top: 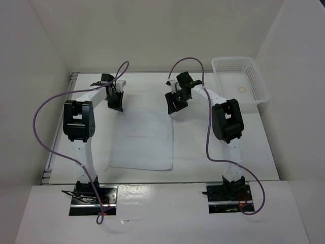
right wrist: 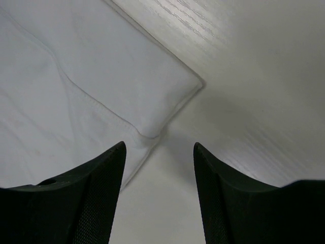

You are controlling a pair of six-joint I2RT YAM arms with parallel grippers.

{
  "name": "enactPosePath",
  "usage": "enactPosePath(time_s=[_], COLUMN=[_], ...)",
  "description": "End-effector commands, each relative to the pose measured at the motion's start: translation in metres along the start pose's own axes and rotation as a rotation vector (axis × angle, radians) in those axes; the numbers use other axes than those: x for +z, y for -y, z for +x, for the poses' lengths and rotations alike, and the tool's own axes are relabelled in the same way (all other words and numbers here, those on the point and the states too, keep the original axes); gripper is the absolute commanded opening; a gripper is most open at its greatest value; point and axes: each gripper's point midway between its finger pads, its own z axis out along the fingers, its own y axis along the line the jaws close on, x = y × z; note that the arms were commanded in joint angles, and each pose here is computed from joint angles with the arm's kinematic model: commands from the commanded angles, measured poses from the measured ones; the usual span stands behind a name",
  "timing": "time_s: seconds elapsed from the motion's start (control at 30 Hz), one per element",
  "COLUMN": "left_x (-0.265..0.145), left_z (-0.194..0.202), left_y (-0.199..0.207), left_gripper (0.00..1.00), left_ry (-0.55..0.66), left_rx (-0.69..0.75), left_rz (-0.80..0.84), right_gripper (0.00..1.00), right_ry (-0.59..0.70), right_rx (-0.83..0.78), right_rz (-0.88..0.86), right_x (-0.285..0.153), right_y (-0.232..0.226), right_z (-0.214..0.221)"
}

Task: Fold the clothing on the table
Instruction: Fold the skirt

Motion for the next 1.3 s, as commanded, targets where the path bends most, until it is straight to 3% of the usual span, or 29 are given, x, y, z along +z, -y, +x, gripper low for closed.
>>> enactPosePath(time_s=[0.0,0.7,1.0,1.27], left_x=[0.004,0.0,0.001,0.004], left_z=[0.016,0.027,0.029,0.023], left_y=[0.001,0.004,0.004,0.002], left_gripper=[0.0,0.0,0.0,0.0], left_ry=[-0.032,-0.05,-0.05,-0.043], left_rx=[-0.014,-0.028,-0.028,-0.026], left_rz=[-0.007,-0.006,-0.006,-0.007], right_gripper=[0.6,0.51,0.34,0.11], right_ry=[0.04,0.011,-0.012,-0.003], right_rx=[-0.001,0.038,0.038,0.015], right_rz=[-0.051,-0.043,-0.057,-0.02], right_x=[0.005,0.045,0.056,0.058], right_y=[-0.01,0.005,0.007,0.015], right_z=[-0.021,-0.016,-0.011,-0.018])
